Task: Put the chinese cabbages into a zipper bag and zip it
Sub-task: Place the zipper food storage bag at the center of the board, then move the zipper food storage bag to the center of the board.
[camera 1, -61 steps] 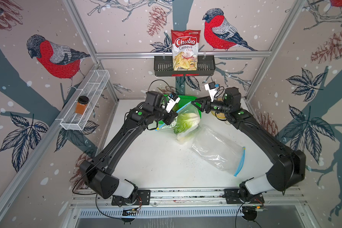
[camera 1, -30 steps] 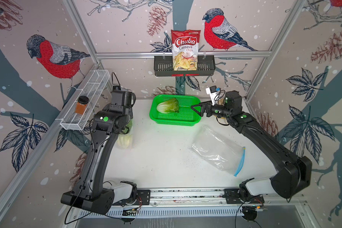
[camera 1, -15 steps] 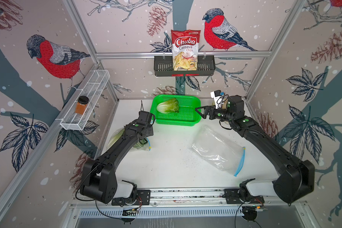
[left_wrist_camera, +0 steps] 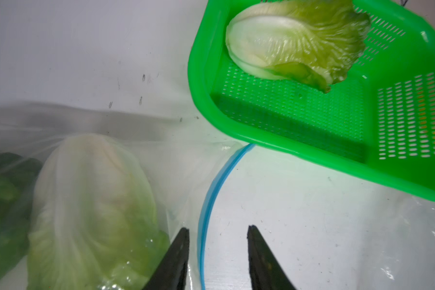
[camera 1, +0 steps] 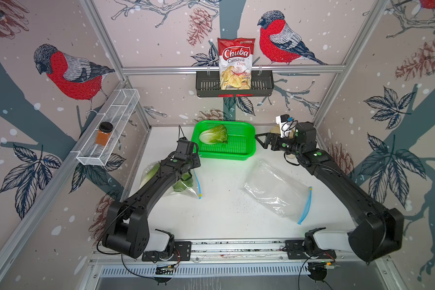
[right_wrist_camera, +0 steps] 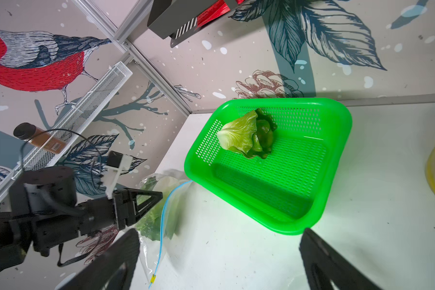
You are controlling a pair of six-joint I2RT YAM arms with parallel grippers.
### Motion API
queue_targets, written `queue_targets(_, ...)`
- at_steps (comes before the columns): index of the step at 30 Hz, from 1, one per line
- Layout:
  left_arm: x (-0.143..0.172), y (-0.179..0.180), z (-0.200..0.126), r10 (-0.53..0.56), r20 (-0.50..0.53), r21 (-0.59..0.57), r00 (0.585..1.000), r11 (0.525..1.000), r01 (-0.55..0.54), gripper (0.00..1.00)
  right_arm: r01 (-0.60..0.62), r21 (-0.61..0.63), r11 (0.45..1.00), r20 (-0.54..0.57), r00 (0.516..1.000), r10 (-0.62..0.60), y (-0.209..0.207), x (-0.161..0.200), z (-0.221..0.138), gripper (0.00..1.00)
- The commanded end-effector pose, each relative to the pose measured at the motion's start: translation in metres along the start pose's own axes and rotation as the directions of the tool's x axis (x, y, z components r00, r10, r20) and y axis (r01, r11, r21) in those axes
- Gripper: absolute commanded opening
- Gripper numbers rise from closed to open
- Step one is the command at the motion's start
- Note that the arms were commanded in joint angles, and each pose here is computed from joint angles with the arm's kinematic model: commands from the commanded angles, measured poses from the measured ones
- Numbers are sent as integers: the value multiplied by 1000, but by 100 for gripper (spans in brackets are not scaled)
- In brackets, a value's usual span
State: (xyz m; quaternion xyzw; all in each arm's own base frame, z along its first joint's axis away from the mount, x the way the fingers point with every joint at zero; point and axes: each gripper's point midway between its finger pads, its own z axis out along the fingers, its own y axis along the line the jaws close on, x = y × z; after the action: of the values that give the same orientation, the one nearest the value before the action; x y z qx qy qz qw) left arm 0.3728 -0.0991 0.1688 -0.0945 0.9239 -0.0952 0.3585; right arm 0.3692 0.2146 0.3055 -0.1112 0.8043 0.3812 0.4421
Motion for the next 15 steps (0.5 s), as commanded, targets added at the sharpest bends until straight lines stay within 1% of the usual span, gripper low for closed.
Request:
queue_targets(1,-11,-13,-15,-1,23,64,1000,998,0,51,-38,32,999,5,999,38,-7,-3,-4,100)
queue_targets(3,-18,-20,-23,-16,31,95,999,995,13,54,-61,73,995,3,998,61,-16,-2,-7,100)
queue_targets(6,-24,-42,-33,-34,35,186,999,982,27,57,-102,158,982,-2,995,103,-33,3,-12,100)
queue_targets(9,-22,-75,-38,-27,11,297,1000,955,23,59,-165,297,940,6,985,171,-63,13,-23,100)
queue_targets(12,-11,-113,-39,22,-9,404,1000,915,-17,62,-216,390,895,18,974,228,-89,29,-37,100)
queue_targets(15,6,-148,-34,89,-32,497,996,866,-61,63,-267,426,864,15,957,289,-105,47,-46,100)
